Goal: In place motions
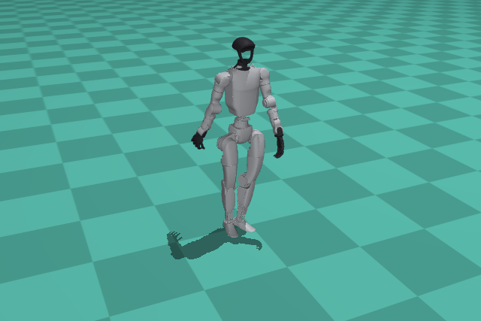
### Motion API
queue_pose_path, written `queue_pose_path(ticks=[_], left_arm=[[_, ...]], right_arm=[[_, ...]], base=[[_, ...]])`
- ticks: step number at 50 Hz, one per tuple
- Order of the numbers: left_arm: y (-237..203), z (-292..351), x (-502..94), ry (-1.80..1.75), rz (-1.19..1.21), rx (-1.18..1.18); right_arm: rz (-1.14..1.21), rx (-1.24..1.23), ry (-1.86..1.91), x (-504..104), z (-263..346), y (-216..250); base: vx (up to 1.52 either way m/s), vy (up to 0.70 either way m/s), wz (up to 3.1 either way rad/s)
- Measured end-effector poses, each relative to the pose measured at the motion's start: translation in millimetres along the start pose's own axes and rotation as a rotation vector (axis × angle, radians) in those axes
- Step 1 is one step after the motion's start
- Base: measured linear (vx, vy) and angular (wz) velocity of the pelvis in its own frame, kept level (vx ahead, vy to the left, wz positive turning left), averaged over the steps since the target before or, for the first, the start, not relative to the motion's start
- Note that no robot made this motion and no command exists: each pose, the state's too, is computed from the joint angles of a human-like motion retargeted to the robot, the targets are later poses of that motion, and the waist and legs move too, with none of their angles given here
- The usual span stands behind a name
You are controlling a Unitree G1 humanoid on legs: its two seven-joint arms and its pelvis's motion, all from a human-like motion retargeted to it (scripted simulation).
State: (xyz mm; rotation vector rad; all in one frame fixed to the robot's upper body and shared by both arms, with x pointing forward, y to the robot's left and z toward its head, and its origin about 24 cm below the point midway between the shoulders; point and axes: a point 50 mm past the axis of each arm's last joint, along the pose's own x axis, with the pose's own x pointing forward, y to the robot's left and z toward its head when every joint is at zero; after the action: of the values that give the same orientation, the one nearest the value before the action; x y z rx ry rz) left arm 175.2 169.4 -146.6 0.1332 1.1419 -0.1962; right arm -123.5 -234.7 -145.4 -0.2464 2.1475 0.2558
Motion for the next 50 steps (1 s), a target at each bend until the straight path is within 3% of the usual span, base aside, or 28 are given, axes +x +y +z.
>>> queue_pose_path(ticks=[10, 18, 26, 37, 50], left_arm=[[-23, -129, -24, 0.401, -0.074, -0.117], [-49, -245, -89, 0.732, -0.061, -0.42], [-71, -296, -137, 0.918, -0.025, -0.594], [-61, -223, -73, 0.696, -0.004, -0.535], [-2, -25, -2, 0.093, -0.018, -0.198]], right_arm=[[-0.034, -0.321, -0.295, -37, 109, 3], [-0.111, -0.617, -0.623, -109, 211, 9], [-0.119, -0.69, -0.892, -155, 253, 30], [-0.09, -0.648, -0.633, -89, 193, 21], [-0.014, -0.113, -0.041, -7, 19, -10]], base=[[0.03, 0.05, 0.2], [0.0, 0.0, 0.0], [0.0, 0.0, 0.0], [-0.01, -0.03, -0.42], [-0.03, -0.02, 0.05]])
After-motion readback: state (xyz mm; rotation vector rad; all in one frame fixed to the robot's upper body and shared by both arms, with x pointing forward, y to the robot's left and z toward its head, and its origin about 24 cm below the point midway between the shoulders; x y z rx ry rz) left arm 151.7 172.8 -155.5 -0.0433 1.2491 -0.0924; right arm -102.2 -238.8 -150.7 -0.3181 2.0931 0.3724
